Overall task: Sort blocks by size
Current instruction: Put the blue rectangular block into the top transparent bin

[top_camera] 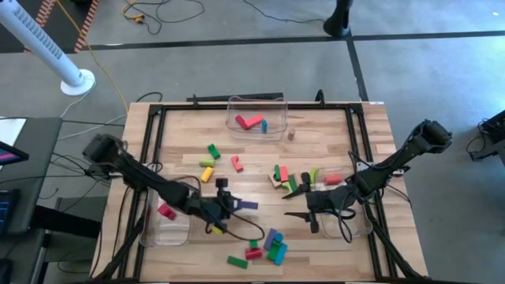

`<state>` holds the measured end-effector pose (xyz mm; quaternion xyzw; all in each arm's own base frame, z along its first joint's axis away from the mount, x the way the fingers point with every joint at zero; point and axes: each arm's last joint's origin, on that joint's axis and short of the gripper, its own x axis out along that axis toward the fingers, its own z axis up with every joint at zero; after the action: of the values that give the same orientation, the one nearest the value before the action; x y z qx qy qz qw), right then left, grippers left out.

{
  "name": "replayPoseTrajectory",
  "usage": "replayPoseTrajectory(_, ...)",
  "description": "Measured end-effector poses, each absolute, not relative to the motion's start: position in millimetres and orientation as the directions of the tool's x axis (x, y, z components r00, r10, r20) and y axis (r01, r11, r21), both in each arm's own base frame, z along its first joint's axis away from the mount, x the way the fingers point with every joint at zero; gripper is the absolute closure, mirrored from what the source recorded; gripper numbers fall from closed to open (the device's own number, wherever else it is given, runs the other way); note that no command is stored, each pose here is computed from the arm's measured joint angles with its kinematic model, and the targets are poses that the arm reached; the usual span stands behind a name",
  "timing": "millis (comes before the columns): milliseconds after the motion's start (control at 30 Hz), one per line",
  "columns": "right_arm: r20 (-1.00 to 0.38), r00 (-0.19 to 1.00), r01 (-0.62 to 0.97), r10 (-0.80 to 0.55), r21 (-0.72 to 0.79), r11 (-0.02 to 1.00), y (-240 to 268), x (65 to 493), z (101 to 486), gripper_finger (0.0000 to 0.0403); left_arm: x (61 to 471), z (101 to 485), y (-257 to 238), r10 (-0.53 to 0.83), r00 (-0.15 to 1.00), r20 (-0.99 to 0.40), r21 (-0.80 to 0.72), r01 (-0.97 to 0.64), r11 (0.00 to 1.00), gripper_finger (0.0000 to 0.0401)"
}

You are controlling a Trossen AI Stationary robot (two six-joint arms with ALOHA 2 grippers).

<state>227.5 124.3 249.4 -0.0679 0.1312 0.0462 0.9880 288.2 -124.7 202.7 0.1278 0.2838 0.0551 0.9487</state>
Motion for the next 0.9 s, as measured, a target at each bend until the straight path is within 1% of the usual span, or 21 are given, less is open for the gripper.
replayPoseTrajectory(133, -0.197, 0.977, -0.115, 0.080, -0.173, 0.978, 126, 232, 254, 0.0149, 274, 236, -111, 0.166, 0.862, -0.478, 0.270, -0.035, 0.962, 0.0297)
replayPoseTrajectory(200, -0.161, 0.984, -0.115, 0.079, -0.226, 0.967, 128, 238, 253, 0.0149, 268, 251, -102, 0.130, 0.877, -0.462, 0.246, -0.014, 0.969, 0.0297)
replayPoseTrajectory(267, -0.123, 0.989, -0.114, 0.082, -0.285, 0.952, 132, 245, 250, 0.0149, 262, 264, -91, 0.073, 0.890, -0.450, 0.197, 0.020, 0.980, 0.0297)
replayPoseTrajectory(400, -0.113, 0.991, -0.111, 0.068, -0.442, 0.890, 140, 266, 243, 0.0149, 255, 282, -73, -0.055, 0.908, -0.415, 0.083, 0.098, 0.992, 0.0297)
replayPoseTrajectory(467, -0.115, 0.992, -0.099, 0.046, -0.516, 0.851, 143, 278, 242, 0.0149, 253, 287, -68, -0.102, 0.909, -0.404, 0.042, 0.130, 0.991, 0.0297)
replayPoseTrajectory(533, -0.107, 0.994, -0.053, -0.012, -0.584, 0.810, 147, 290, 244, 0.0149, 252, 288, -65, -0.155, 0.900, -0.407, 0.003, 0.171, 0.985, 0.0297)
replayPoseTrajectory(667, -0.083, 0.990, 0.023, -0.113, -0.697, 0.717, 156, 309, 251, 0.0149, 253, 286, -64, -0.206, 0.884, -0.419, -0.034, 0.212, 0.977, 0.0297)
replayPoseTrajectory(767, -0.081, 0.990, 0.015, -0.114, -0.749, 0.663, 164, 321, 255, 0.0149, 254, 285, -65, -0.228, 0.877, -0.423, -0.043, 0.232, 0.972, 0.0297)
replayPoseTrajectory(900, -0.150, 0.982, -0.050, -0.115, -0.793, 0.607, 174, 335, 250, 0.0149, 254, 285, -66, -0.253, 0.873, -0.416, -0.062, 0.250, 0.966, 0.0297)
